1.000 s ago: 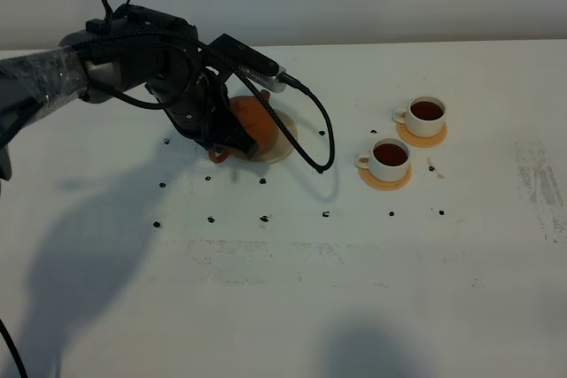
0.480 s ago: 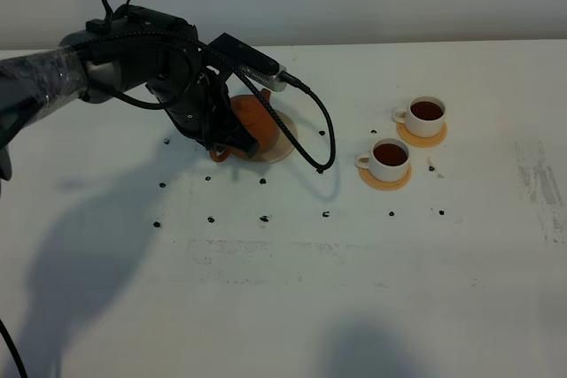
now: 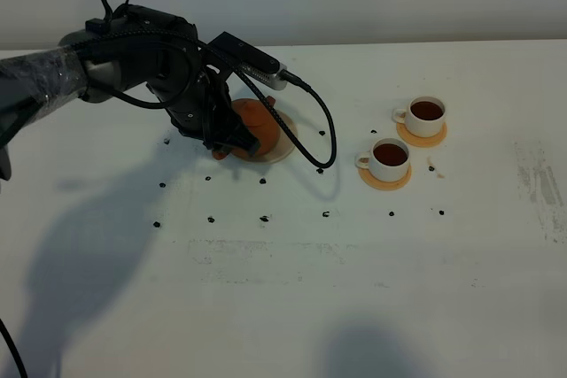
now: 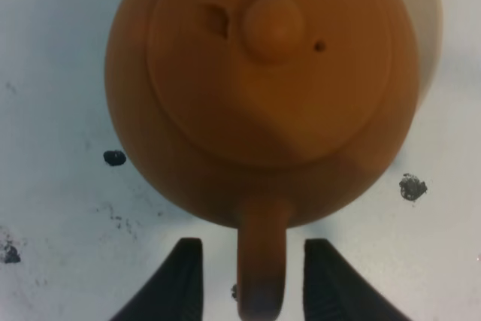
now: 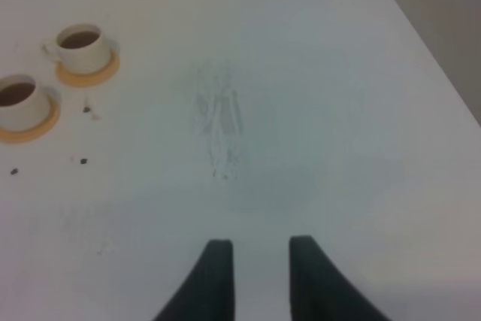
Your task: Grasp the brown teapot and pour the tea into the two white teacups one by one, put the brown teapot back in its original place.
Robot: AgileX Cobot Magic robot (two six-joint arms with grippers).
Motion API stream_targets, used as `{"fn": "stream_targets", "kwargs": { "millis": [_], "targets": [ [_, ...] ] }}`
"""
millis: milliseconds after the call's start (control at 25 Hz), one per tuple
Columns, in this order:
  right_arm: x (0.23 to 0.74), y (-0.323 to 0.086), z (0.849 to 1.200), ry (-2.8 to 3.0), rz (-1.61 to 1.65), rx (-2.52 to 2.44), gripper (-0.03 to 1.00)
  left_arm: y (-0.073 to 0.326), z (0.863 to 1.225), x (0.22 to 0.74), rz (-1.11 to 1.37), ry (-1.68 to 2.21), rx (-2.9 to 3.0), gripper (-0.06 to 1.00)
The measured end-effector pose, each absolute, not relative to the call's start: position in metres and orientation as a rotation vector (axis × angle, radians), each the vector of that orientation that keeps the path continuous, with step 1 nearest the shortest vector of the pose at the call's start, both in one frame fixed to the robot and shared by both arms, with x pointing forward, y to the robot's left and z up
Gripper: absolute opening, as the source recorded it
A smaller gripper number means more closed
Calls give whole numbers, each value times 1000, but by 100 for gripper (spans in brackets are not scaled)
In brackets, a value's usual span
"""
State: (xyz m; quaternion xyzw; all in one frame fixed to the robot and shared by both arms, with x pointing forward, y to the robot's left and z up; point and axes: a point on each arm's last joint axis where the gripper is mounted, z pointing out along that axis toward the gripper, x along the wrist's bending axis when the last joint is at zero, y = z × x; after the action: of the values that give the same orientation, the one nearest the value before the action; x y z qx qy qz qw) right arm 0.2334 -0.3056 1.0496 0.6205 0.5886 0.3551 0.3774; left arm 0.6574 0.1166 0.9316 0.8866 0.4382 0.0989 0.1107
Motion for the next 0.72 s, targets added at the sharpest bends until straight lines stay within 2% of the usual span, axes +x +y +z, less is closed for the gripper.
{"fn": "stream_targets", "kwargs": {
  "millis": [200,360,720],
  "targets": [
    [233,-306,1050,1505,908,1586,21,121,948,655,336,1272,2607,33],
    [233,-306,1050,1505,908,1586,21,141,981,648,415,1287,2564,34],
    [233,-306,1050,1505,908,1586,21,232,1036,602,476,1541,2427,34]
  ]
}}
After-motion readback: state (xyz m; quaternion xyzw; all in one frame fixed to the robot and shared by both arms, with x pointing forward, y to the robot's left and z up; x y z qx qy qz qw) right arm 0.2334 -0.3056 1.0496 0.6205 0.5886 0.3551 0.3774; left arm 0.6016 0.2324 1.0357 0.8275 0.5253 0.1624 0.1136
